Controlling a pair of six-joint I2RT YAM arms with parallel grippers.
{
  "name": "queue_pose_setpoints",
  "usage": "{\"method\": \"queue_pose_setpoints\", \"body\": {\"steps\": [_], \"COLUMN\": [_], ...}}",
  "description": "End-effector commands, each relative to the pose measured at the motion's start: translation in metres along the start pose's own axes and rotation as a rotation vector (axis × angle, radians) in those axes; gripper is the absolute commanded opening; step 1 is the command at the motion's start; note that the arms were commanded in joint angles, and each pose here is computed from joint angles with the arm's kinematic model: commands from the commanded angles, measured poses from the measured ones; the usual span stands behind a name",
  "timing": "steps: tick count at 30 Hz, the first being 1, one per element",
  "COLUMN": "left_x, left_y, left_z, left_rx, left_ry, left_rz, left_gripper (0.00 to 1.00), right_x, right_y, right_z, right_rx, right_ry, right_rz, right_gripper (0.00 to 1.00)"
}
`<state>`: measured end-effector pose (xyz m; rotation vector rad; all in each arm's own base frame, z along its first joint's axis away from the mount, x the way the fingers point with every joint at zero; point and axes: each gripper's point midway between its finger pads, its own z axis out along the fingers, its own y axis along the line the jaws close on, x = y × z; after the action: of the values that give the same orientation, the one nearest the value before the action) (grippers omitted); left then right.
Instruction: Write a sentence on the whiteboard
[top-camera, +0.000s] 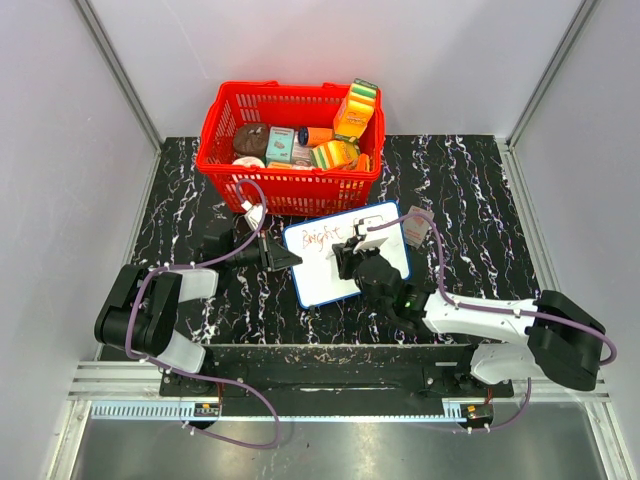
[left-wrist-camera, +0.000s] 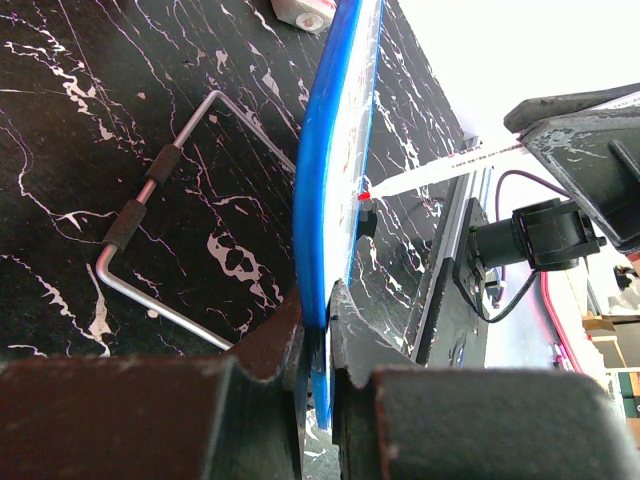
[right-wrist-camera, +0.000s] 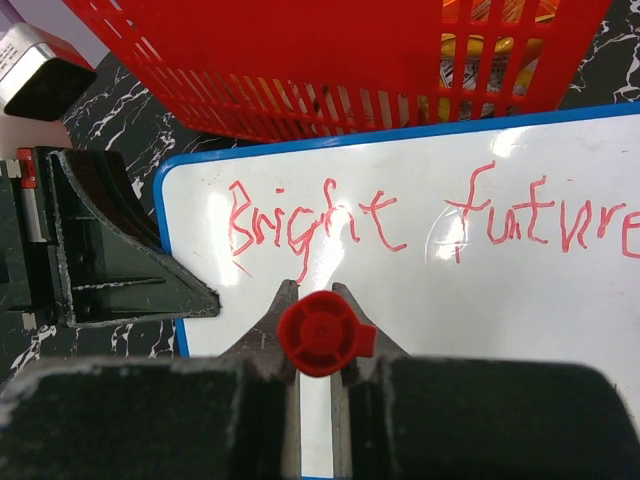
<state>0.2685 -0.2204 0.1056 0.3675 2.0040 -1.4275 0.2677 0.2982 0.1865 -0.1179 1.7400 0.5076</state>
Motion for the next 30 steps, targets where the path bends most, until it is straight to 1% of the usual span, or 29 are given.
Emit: {"method": "queue_pose_setpoints", "body": {"steps": [1, 7, 16, 30], "left_x": [-0.006, -0.006, -0.007, -0.006], "left_y": [0.017, 0.016, 0.016, 0.016], "left_z": [0.003, 0.003, 0.003, 0.003], "left_rx": [-0.083, -0.081, -0.081, -0.082], "left_ry": [-0.030, -0.028, -0.031, -0.030], "left_rz": [0.081, 0.083, 0.084, 0.087], "left_gripper": [0.00, 0.00, 0.00, 0.00], "right_x": [-0.012, -0.009, -0.006, 0.012], "right_y": [0.004, 0.005, 0.015, 0.012], "right_z": [0.003, 0.005, 0.004, -0.002], "right_rx": [0.022, 0.017, -0.041, -0.059], "right_ry": [-0.037, -0.030, -0.015, 0.046], "right_rz": [0.039, 0.036, 0.033, 0.031], "right_gripper": [0.00, 0.00, 0.00, 0.00]}}
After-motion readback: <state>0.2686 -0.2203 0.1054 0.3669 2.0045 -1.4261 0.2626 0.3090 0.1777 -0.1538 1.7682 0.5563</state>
